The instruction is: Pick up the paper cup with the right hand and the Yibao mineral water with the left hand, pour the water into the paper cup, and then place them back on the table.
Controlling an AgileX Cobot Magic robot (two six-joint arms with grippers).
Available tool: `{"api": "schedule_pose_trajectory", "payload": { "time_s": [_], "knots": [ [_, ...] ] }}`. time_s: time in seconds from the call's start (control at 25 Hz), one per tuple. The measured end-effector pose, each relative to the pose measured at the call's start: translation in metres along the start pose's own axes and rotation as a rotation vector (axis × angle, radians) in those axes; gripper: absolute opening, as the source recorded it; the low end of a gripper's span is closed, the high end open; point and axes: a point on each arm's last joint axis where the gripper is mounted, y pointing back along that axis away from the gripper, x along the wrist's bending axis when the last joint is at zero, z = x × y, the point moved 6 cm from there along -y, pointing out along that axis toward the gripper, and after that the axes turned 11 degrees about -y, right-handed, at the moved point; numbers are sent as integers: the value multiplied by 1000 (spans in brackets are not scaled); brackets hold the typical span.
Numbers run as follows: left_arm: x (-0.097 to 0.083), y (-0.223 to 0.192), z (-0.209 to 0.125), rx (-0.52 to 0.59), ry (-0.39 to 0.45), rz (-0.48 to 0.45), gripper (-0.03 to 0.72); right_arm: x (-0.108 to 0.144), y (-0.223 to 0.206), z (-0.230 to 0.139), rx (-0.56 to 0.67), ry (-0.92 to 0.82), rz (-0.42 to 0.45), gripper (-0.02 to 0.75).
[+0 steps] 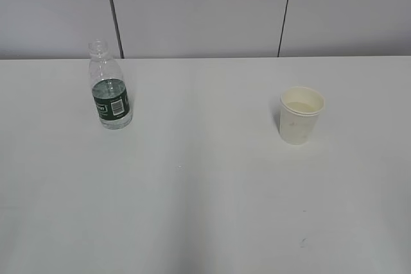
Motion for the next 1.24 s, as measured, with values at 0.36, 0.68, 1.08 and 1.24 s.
{"api": "schedule_pose_trajectory", "payload": {
  "time_s": [0.36, 0.68, 1.08, 1.24],
  "knots": [
    [0, 0, 0, 0, 0, 0, 342, 0, 0, 0, 0, 0, 0, 577],
    [0, 0, 0, 0, 0, 0, 342, 0, 0, 0, 0, 0, 0, 577],
    [0, 0, 0, 0, 0, 0, 342, 0, 0, 0, 0, 0, 0, 577],
    [0, 0, 0, 0, 0, 0, 342, 0, 0, 0, 0, 0, 0, 577]
  ]
}}
